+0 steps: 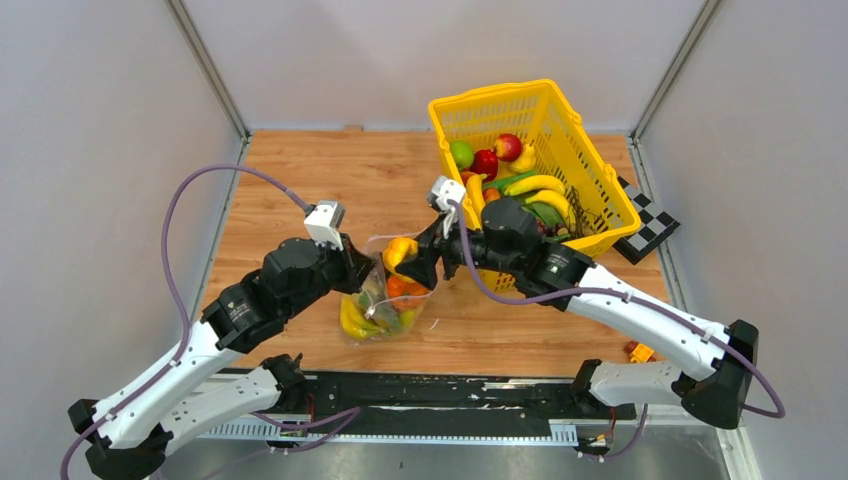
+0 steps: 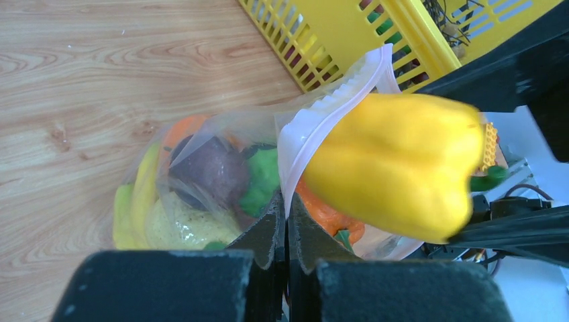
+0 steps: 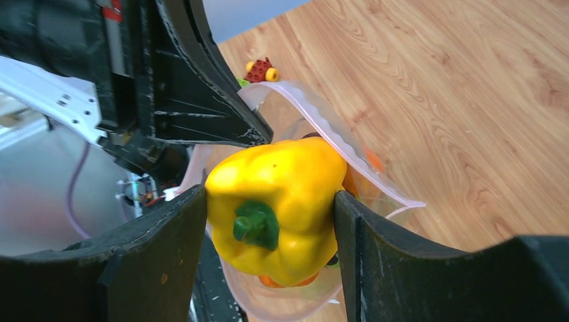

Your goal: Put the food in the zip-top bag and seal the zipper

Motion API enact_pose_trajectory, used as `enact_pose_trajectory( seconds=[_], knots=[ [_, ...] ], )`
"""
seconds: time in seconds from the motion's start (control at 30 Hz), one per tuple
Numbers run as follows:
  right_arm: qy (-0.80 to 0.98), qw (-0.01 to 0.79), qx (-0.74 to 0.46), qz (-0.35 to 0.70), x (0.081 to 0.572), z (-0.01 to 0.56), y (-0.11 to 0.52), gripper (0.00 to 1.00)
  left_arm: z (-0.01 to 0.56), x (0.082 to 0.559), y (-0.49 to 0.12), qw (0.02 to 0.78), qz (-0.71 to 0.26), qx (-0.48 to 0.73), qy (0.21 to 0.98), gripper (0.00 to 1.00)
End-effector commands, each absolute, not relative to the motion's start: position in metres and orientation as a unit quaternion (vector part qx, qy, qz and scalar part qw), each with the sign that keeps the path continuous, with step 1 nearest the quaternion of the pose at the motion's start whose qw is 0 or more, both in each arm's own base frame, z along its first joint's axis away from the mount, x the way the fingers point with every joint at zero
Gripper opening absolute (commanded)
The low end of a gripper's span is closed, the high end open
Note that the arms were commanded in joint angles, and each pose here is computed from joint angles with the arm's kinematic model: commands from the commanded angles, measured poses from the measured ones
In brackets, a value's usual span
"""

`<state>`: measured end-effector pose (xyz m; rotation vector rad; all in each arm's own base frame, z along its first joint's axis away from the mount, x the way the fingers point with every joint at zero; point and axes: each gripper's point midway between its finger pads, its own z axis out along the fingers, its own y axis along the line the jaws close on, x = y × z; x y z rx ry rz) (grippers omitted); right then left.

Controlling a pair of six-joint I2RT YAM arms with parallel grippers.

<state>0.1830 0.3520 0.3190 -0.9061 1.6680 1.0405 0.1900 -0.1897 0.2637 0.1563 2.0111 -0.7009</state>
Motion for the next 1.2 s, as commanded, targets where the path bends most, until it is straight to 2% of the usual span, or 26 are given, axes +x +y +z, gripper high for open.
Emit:
enact_pose_trajectory(
  seconds=[0.0, 0.17, 0.27, 0.3, 0.43, 0.5, 0.67, 0.8, 0.97, 1.17],
  knots=[
    [0.648, 0.540, -0.395, 0.363, 0.200, 0.331, 0.364, 0.30, 0.297, 0.190, -0.193, 0.507, -0.323, 0.057, 0.797, 0.00],
    [0.608, 0.587, -0.446, 0.294, 0.205, 0.324, 0.384, 0.41, 0.302, 0.189, -0.193, 0.509, -0.329, 0.054, 0.793, 0.00],
    [0.621, 0.588, -0.447, 0.262, 0.215, 0.313, 0.386, 0.64, 0.306, 0.189, -0.190, 0.515, -0.329, 0.050, 0.790, 0.00],
    [0.626, 0.586, -0.442, 0.261, 0.216, 0.314, 0.385, 0.68, 0.306, 0.189, -0.188, 0.516, -0.327, 0.048, 0.790, 0.00],
    [0.599, 0.589, -0.434, 0.327, 0.190, 0.346, 0.378, 0.89, 0.306, 0.189, -0.181, 0.524, -0.317, 0.037, 0.789, 0.00],
    [0.566, 0.599, -0.424, 0.377, 0.171, 0.372, 0.372, 0.93, 0.305, 0.190, -0.180, 0.525, -0.314, 0.036, 0.790, 0.00],
    [0.556, 0.613, -0.373, 0.420, 0.152, 0.403, 0.338, 0.91, 0.303, 0.191, -0.181, 0.521, -0.312, 0.037, 0.793, 0.00],
    [0.661, 0.596, -0.274, 0.365, 0.181, 0.361, 0.311, 0.84, 0.301, 0.191, -0.182, 0.520, -0.314, 0.035, 0.793, 0.00],
    [0.764, 0.512, -0.188, 0.345, 0.188, 0.299, 0.309, 0.78, 0.302, 0.191, -0.186, 0.517, -0.322, 0.038, 0.792, 0.00],
    [0.791, 0.470, -0.185, 0.346, 0.189, 0.269, 0.329, 0.73, 0.300, 0.189, -0.188, 0.511, -0.327, 0.038, 0.794, 0.00]
  ],
)
